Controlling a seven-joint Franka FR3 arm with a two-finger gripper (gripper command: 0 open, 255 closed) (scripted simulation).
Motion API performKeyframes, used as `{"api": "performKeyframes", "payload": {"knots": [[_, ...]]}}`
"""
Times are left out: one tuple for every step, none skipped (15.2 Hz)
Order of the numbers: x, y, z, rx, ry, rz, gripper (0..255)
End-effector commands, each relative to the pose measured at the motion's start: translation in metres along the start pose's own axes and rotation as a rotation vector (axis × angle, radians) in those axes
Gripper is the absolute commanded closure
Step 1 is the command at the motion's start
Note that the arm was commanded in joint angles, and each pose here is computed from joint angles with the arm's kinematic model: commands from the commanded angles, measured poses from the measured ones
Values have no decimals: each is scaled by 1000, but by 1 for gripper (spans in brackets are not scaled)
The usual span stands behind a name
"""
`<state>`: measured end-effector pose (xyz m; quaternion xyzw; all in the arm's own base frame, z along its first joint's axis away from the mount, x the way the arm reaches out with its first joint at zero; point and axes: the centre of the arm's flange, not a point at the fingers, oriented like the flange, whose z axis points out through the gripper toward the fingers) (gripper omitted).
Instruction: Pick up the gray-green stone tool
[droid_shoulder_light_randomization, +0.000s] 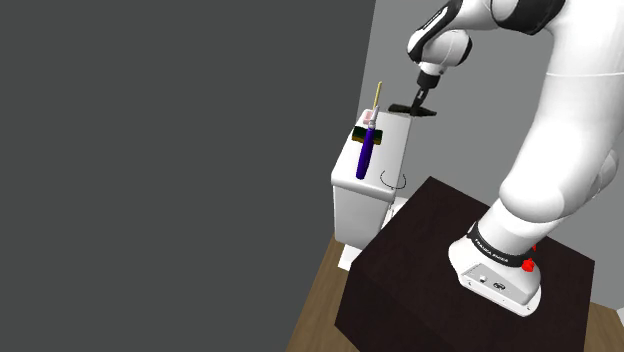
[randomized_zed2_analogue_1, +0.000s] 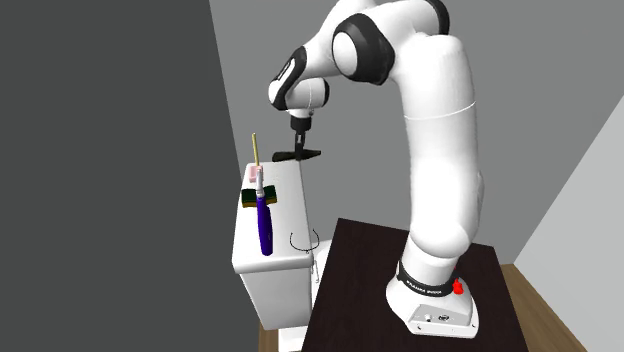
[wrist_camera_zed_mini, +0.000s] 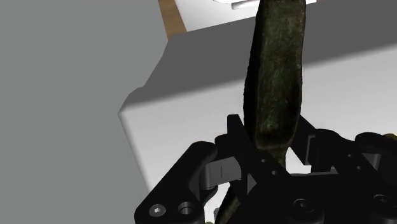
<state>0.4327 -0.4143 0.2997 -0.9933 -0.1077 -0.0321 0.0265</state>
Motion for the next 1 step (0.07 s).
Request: {"api": "performKeyframes", "payload": {"knots": [[1,0,-3,0,0,0,255]]}}
